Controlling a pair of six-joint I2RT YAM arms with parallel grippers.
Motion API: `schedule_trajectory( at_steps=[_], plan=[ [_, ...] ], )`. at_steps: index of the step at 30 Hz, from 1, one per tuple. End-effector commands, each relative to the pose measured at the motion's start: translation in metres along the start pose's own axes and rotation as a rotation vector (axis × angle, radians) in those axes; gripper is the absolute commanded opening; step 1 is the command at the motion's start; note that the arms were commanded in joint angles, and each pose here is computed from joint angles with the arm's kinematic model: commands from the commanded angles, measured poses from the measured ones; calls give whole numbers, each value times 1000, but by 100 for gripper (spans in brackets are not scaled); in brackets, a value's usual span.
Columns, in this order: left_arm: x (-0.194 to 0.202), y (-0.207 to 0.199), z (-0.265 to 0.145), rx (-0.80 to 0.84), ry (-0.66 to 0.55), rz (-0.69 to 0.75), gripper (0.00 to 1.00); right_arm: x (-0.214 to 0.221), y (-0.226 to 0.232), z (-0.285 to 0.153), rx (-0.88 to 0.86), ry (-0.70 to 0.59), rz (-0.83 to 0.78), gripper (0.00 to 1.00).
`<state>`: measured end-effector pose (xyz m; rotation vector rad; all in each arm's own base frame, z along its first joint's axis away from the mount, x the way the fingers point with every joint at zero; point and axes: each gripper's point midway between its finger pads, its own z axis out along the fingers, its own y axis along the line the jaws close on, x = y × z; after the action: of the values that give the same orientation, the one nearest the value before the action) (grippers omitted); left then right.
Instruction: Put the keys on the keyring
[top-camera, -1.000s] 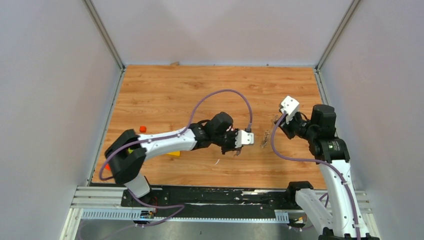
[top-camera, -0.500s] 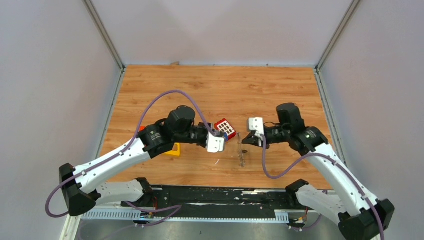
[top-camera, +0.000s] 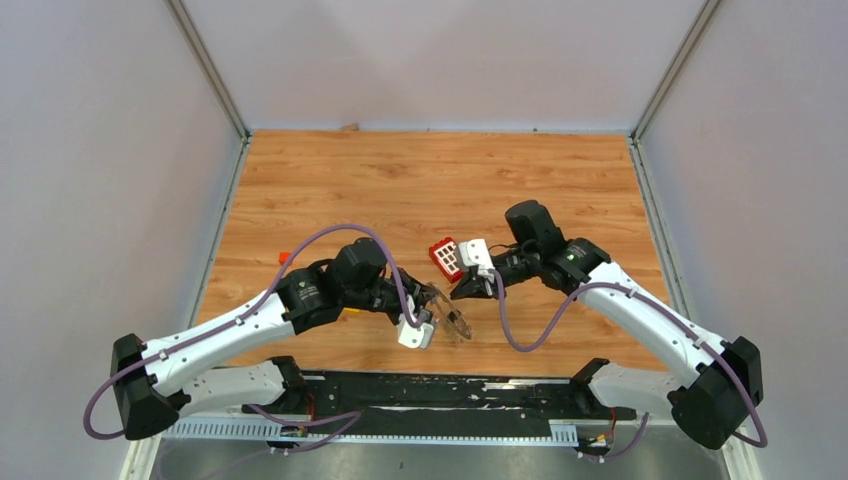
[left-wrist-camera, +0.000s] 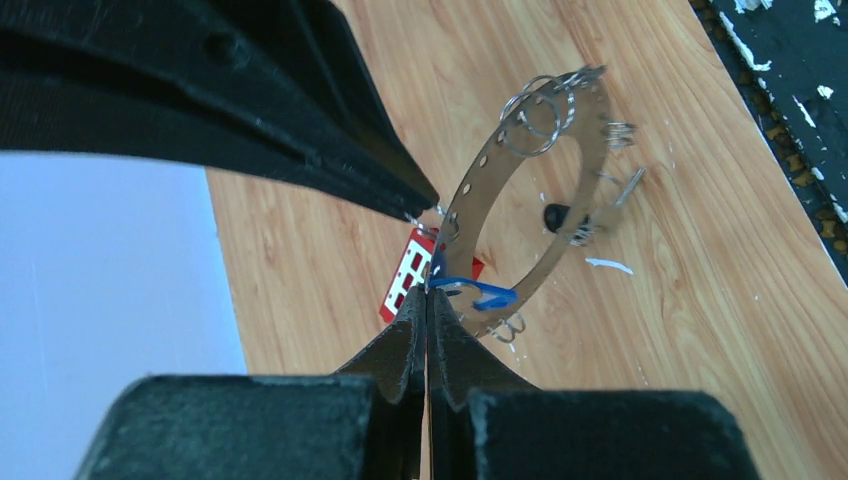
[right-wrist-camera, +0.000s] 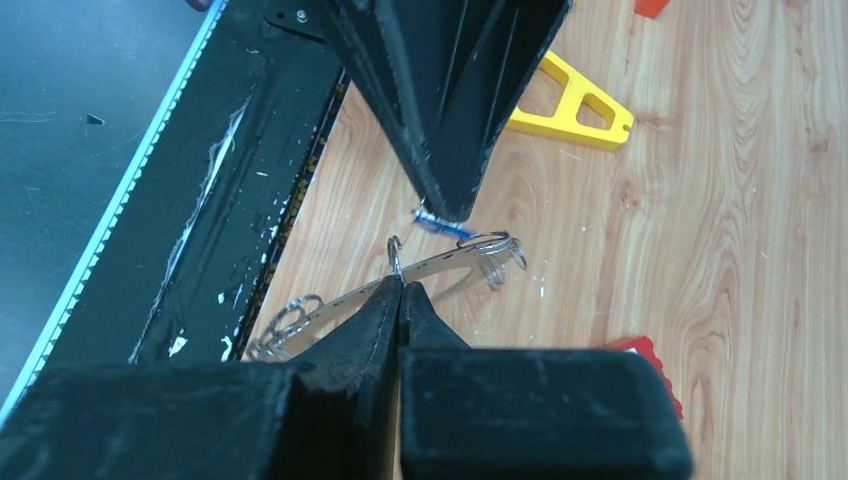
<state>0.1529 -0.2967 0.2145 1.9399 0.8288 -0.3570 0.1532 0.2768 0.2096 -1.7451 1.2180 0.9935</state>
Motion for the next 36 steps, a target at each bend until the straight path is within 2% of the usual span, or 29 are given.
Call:
schedule_trajectory(
  at_steps=[1, 7, 24, 36],
  plan=[
    [-14, 13, -1, -57, -23, 99, 0, -38, -3, 5, -35, -98, -85, 0],
    [-16, 21, -2, -92, -9, 93, 0, -37, 0, 9, -45, -88, -89, 0],
    [-26, 3, -2, -19, -58, 98, 0, -35, -8, 10, -14, -67, -74, 0],
    [-22, -7, -1, 11, -52, 124, 0, -34, -9, 10, -10, -60, -69, 0]
  ],
)
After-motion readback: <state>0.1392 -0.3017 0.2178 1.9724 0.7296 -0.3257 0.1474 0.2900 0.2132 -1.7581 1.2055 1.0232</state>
